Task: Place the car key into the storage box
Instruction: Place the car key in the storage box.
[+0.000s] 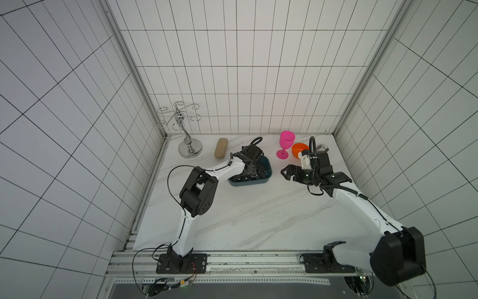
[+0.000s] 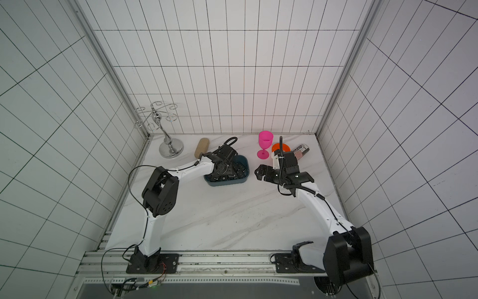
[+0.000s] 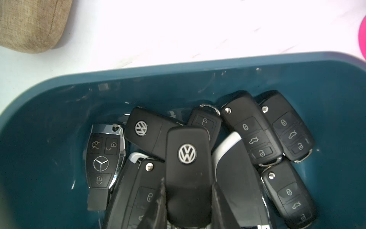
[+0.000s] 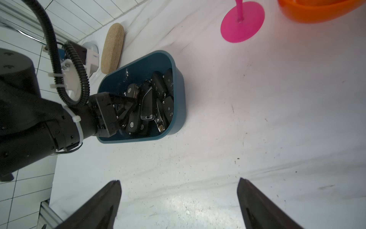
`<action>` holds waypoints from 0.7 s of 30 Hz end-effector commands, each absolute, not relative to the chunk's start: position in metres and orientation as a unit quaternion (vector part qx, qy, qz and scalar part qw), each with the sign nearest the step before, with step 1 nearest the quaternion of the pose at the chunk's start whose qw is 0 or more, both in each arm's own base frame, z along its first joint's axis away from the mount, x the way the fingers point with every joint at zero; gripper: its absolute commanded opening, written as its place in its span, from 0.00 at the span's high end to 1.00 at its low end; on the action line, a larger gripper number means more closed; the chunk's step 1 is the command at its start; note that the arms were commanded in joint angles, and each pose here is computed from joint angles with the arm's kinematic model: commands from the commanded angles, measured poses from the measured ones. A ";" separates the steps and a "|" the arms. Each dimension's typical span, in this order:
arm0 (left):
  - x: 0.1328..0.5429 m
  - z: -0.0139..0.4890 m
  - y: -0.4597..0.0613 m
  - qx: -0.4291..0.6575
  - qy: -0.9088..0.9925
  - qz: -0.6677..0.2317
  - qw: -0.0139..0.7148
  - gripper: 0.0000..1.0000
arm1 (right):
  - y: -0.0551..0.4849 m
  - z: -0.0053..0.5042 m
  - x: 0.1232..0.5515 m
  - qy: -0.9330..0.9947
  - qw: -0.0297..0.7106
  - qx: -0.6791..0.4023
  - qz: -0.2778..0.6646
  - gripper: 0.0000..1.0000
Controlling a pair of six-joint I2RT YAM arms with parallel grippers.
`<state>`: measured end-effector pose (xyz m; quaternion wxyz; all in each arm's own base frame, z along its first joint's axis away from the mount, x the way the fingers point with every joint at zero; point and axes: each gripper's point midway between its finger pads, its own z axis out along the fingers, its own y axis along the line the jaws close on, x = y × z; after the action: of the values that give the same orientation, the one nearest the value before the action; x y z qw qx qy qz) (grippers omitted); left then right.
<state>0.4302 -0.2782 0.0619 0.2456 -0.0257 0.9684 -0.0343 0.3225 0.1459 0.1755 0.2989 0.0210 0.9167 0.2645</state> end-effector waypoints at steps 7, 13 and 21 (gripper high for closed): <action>0.426 0.045 -0.281 -0.034 0.975 -0.043 0.214 0.86 | 0.167 0.161 0.244 0.924 0.210 -0.016 0.318 0.04; 0.425 0.046 -0.282 -0.034 0.976 -0.047 0.211 0.68 | 0.163 0.142 0.221 0.932 0.200 -0.014 0.303 0.05; 0.423 0.047 -0.282 -0.030 0.977 -0.050 0.207 0.54 | 0.156 0.131 0.211 0.936 0.213 -0.013 0.281 0.04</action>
<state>0.4265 -0.2835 0.0587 0.2243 -0.0310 0.9723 -0.0574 0.2138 0.1625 0.1397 0.2126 -0.0241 0.9303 0.2979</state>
